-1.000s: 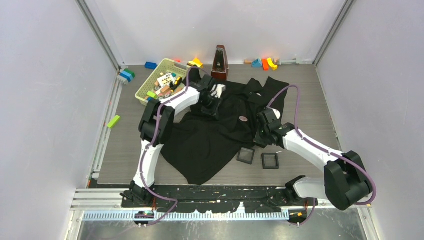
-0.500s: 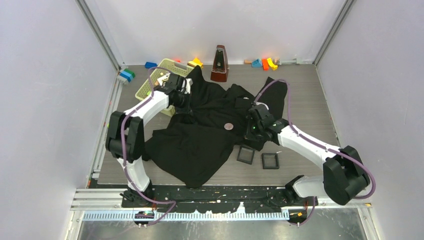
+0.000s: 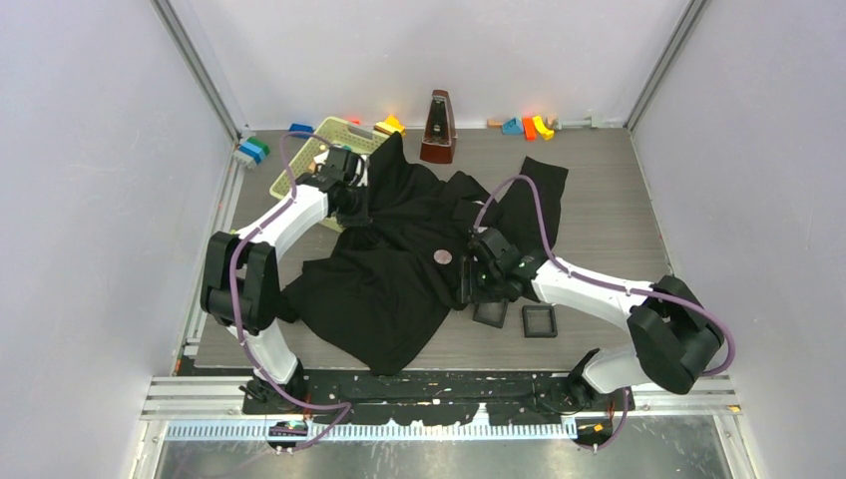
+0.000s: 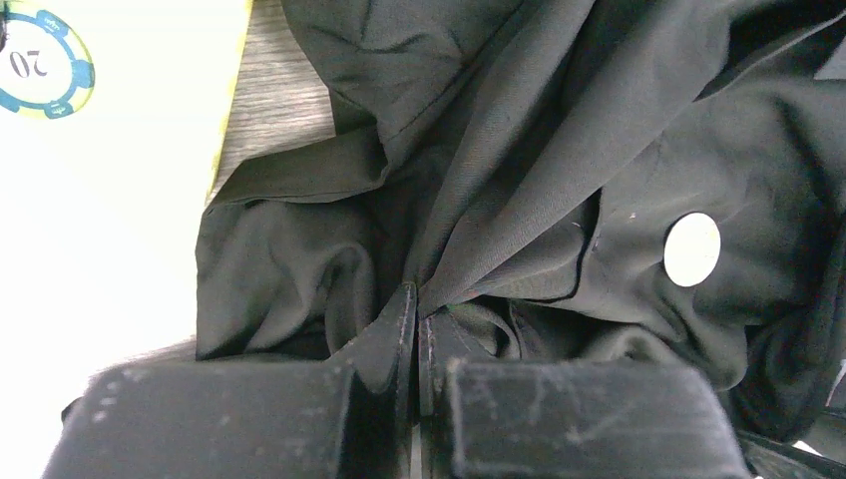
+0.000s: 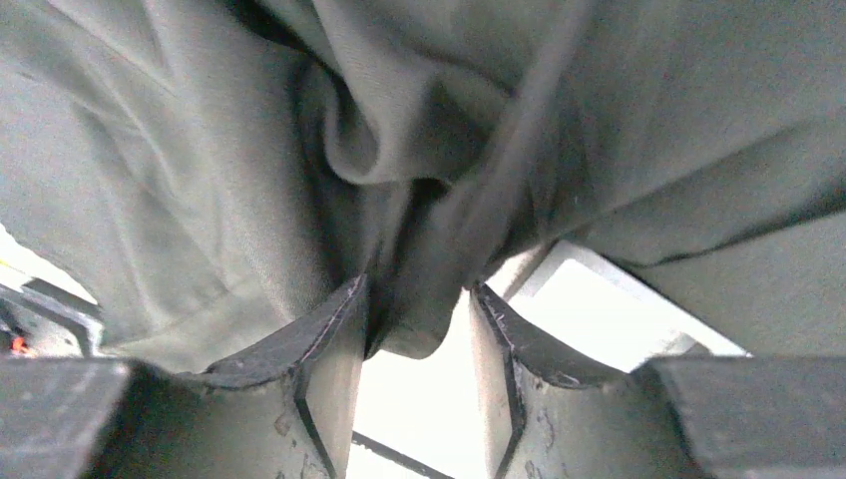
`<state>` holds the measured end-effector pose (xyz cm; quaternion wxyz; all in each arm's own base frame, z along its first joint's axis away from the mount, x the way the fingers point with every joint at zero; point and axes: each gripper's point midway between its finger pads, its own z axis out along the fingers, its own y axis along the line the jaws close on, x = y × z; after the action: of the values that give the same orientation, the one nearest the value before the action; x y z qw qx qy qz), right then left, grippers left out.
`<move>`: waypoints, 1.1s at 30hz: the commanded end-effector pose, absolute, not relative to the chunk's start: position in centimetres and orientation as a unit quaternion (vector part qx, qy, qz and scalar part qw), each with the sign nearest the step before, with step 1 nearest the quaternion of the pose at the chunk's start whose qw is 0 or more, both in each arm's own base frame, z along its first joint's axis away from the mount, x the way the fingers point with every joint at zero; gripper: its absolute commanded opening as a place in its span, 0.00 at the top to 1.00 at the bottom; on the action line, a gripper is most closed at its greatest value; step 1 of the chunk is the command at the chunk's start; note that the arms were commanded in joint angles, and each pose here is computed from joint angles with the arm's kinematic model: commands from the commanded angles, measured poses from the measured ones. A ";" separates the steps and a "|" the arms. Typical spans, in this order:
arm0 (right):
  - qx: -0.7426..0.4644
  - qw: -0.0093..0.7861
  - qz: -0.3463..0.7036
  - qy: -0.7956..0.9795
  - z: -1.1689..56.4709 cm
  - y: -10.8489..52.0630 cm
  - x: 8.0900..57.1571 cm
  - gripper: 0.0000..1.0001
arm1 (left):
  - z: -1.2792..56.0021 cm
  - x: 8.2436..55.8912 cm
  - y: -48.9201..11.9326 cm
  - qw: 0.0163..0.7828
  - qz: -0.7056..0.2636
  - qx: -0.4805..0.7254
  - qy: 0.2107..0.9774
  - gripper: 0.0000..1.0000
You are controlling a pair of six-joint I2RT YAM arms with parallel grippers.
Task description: Remove the brooch from the garment
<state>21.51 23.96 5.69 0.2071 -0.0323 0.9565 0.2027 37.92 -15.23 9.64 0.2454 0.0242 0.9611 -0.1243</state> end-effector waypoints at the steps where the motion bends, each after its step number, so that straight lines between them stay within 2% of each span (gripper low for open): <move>1: -0.014 0.206 0.199 0.958 4.7 23.7 20.2 0.53 | 10.2 38.1 -15.2 0.254 -0.130 0.025 0.958 1.00; 7: 0.007 0.185 0.187 0.965 2.5 23.1 19.4 0.53 | 9.7 37.6 -15.4 0.245 -0.137 0.031 0.959 1.00; 13: 0.019 0.232 0.058 0.971 2.8 18.2 21.1 0.50 | 9.8 36.9 -15.9 0.242 -0.148 0.039 0.958 1.00; 17: 0.053 0.219 -0.016 0.974 2.4 13.5 21.1 0.50 | 9.3 36.0 -16.9 0.228 -0.158 0.053 0.959 1.00; 21: 0.140 0.204 -0.002 0.969 1.9 10.9 21.5 0.47 | 8.4 35.2 -17.8 0.219 -0.162 0.063 0.960 1.00; 23: 0.159 0.220 -0.002 0.962 2.5 10.3 21.7 0.37 | 8.0 34.8 -18.2 0.213 -0.168 0.067 0.960 1.00; 27: 0.140 0.232 0.058 0.961 3.9 12.0 21.9 0.36 | 7.9 34.4 -18.8 0.209 -0.168 0.081 0.960 0.99; 29: 0.122 0.230 0.092 0.961 4.6 13.3 21.8 0.44 | 8.3 34.3 -18.9 0.212 -0.168 0.084 0.959 0.90; 32: 0.094 0.220 0.124 0.963 5.1 15.3 21.2 0.52 | 9.3 34.1 -18.7 0.229 -0.154 0.089 0.957 0.70; 33: 0.082 0.214 0.128 0.965 5.0 16.0 20.6 0.59 | 9.7 34.1 -18.6 0.234 -0.145 0.092 0.957 0.65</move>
<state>21.31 12.98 3.99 0.2201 0.1242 0.9645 0.0774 33.73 -18.58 7.07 0.1925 0.0773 0.9660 -0.1545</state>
